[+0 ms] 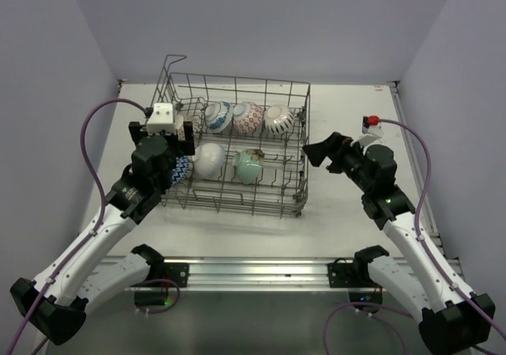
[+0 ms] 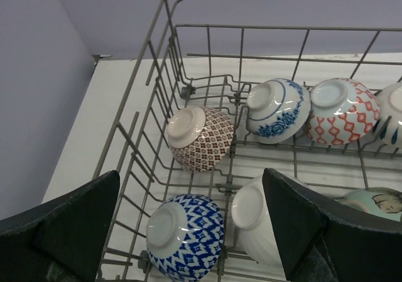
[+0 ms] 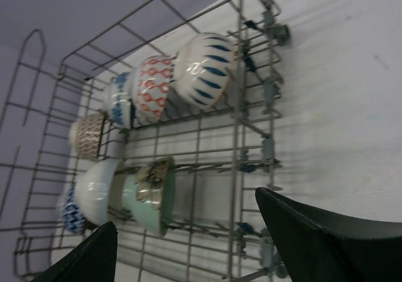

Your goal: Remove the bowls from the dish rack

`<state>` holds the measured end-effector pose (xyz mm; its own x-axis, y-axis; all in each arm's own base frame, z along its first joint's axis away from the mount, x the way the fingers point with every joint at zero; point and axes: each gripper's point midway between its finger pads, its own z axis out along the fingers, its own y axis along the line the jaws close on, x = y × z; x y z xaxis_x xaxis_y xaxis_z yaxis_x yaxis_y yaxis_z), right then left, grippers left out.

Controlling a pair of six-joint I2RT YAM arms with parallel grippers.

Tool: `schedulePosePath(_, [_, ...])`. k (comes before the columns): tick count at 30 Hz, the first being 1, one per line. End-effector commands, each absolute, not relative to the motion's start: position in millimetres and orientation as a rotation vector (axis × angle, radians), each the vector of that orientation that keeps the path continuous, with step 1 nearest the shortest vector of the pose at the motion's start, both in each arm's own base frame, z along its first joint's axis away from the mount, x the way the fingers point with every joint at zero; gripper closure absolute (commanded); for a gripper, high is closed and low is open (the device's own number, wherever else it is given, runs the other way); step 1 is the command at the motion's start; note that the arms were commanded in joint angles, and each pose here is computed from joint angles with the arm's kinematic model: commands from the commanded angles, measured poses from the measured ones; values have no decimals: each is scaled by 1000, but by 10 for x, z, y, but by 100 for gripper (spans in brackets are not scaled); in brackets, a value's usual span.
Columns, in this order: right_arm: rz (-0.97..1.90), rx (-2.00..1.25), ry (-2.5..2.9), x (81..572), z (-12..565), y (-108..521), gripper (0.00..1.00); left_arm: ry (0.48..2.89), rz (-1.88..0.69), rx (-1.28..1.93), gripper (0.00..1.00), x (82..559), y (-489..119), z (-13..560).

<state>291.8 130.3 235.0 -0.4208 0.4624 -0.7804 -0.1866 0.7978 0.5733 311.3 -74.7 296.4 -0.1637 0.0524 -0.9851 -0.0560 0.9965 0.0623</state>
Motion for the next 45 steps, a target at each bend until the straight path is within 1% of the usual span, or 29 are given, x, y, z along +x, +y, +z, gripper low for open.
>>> schedulePosePath(1, [1050, 56, 1669, 2797, 3110, 1852, 1, 1674, 172, -134, 0, 3035, -498, 3104])
schedulePosePath(3, [1062, -3, 1696, 2770, 3143, 2056, 1, 1658, 165, -141, 0, 3013, -484, 3125])
schedulePosePath(4, [1029, 7, 1742, 2884, 3105, 2126, 1, 1661, 162, -135, 0, 3007, -490, 3120])
schedulePosePath(6, [1031, -40, 1771, 2918, 3109, 2329, 1, 1661, 145, -128, 0, 2993, -507, 3119])
schedulePosePath(7, [1017, -34, 1826, 3012, 2949, 2416, 1, 1658, 140, -128, 0, 2990, -509, 3130])
schedulePosePath(11, [995, -41, 1910, 3197, 2783, 2710, 1, 1655, 142, -128, 0, 2977, -498, 3140])
schedulePosePath(14, [895, 13, 2020, 3320, 2462, 2733, 1, 1659, 132, -114, 0, 2973, -516, 3126])
schedulePosePath(22, [775, 104, 2131, 3424, 2034, 2697, 2, 1656, 103, -99, 0, 2977, -565, 3143])
schedulePosePath(32, [839, 108, 2216, 3454, 1633, 2980, 1, 1662, 95, -96, 0, 2981, -582, 3122])
schedulePosePath(45, [1030, 93, 2211, 3447, 1527, 3392, 1, 1670, 82, -85, 0, 2991, -619, 3097])
